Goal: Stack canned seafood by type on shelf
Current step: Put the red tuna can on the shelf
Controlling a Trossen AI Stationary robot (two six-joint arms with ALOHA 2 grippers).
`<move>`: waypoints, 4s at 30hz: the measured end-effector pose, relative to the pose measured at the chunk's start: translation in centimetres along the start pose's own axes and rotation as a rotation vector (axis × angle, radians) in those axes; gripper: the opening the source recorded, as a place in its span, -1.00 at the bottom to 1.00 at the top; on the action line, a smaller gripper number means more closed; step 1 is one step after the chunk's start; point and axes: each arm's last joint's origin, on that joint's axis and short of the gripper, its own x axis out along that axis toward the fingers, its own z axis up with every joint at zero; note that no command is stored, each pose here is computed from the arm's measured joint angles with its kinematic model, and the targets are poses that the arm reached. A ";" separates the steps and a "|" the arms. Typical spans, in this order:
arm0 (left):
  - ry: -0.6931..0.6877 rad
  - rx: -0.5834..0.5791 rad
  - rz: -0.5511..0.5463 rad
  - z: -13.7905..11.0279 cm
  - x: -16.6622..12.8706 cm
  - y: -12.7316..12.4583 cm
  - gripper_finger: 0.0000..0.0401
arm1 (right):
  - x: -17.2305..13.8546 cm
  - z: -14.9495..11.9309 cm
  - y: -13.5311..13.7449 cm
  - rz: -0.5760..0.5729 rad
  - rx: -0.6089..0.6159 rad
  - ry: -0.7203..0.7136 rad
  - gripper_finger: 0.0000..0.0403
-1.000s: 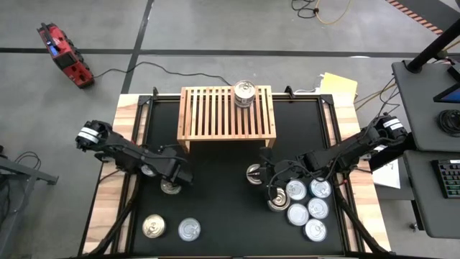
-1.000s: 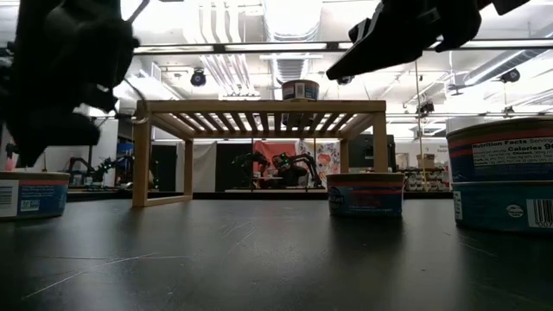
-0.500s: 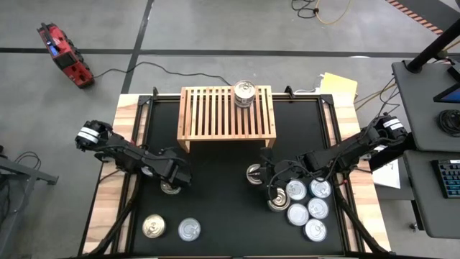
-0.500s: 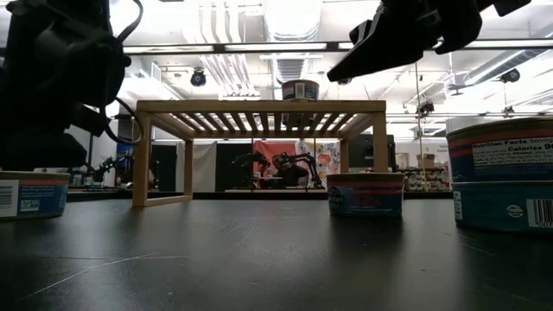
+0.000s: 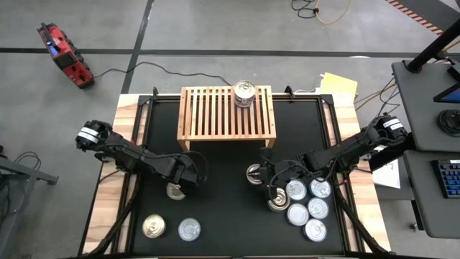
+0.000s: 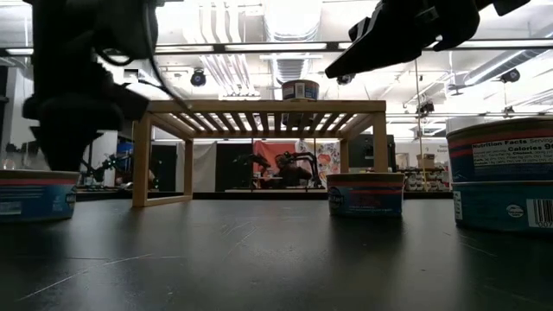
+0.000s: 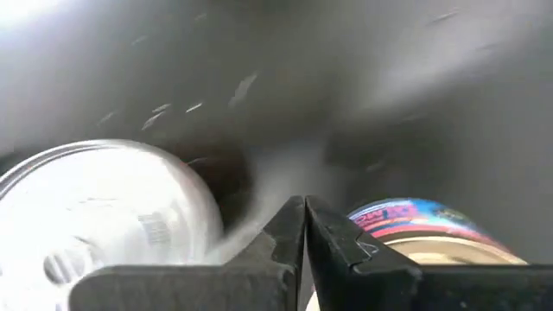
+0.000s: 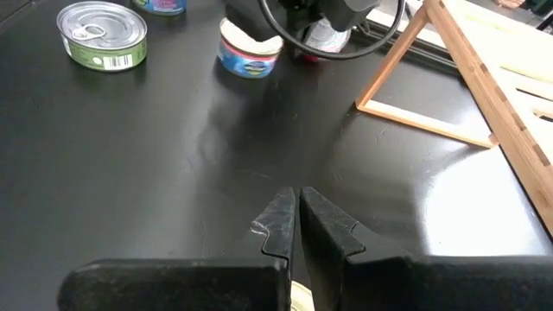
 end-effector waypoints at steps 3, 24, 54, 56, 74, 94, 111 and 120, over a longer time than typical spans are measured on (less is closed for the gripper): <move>-0.012 0.020 -0.026 0.2 -0.3 -0.3 -1.00 | 0.0 0.0 0.0 0.000 0.000 0.001 -0.94; 0.050 -0.024 0.241 -0.9 -0.1 2.3 -1.00 | 0.0 -0.2 0.0 0.001 0.001 0.006 -0.94; -0.117 -0.020 -0.089 0.5 0.3 -0.9 -1.00 | 0.0 -0.4 0.1 0.001 0.007 0.012 -0.94; -0.129 -0.014 -0.112 0.7 0.2 -1.1 -1.00 | 0.0 -0.4 0.1 0.001 0.007 0.011 -0.94; -0.250 0.055 -0.348 1.8 -0.2 -3.5 -1.00 | 0.0 -0.4 0.1 0.001 0.030 0.011 -0.94; -0.545 0.488 -0.471 1.9 -2.6 -8.7 -1.00 | 0.0 0.1 0.1 0.004 0.279 -0.045 -0.94; -0.867 0.794 -0.501 -2.2 -5.0 -9.6 -1.00 | -0.7 1.5 1.5 0.056 0.303 -0.174 -0.94; -1.119 0.800 -0.779 -1.0 -4.5 -6.2 -1.00 | -1.1 1.7 2.6 0.089 0.289 -0.180 -0.94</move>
